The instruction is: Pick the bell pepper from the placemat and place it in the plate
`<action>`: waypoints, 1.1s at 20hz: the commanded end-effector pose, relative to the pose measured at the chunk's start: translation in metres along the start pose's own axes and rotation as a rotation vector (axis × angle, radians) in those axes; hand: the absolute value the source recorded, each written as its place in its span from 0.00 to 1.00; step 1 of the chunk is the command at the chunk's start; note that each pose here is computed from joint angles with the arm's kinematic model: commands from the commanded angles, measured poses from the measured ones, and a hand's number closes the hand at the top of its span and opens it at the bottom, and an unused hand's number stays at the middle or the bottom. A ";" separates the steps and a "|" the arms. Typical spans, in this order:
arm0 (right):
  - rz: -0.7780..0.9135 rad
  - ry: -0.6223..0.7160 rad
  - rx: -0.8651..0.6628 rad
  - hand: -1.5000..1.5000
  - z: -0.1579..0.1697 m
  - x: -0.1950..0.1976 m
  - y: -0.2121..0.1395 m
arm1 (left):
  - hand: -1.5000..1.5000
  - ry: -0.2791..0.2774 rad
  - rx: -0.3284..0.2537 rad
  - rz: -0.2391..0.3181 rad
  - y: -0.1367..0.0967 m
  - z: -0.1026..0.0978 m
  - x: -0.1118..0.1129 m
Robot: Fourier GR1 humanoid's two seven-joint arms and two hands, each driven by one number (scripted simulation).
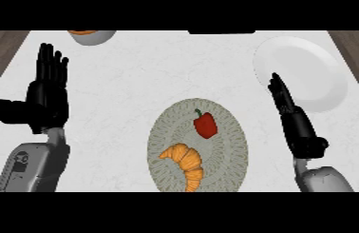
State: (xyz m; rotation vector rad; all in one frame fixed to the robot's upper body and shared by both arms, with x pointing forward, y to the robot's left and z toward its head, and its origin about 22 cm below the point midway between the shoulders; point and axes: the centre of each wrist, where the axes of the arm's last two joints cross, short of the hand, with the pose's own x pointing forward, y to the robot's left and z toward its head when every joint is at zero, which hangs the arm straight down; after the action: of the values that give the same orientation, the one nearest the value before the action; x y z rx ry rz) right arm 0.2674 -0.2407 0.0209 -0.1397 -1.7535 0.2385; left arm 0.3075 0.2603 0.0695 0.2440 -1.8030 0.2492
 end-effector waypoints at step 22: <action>-0.568 -0.387 0.607 0.00 -0.041 -0.081 0.004 | 0.50 0.354 -0.332 -0.186 0.014 0.022 -0.046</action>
State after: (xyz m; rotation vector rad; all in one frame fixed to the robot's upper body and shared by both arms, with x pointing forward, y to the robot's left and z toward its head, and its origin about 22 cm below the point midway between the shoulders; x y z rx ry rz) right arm 0.3179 -0.2374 -0.0377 0.7461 -1.9160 0.2754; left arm 0.2944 0.2640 0.0256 0.1242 -1.4506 -0.1281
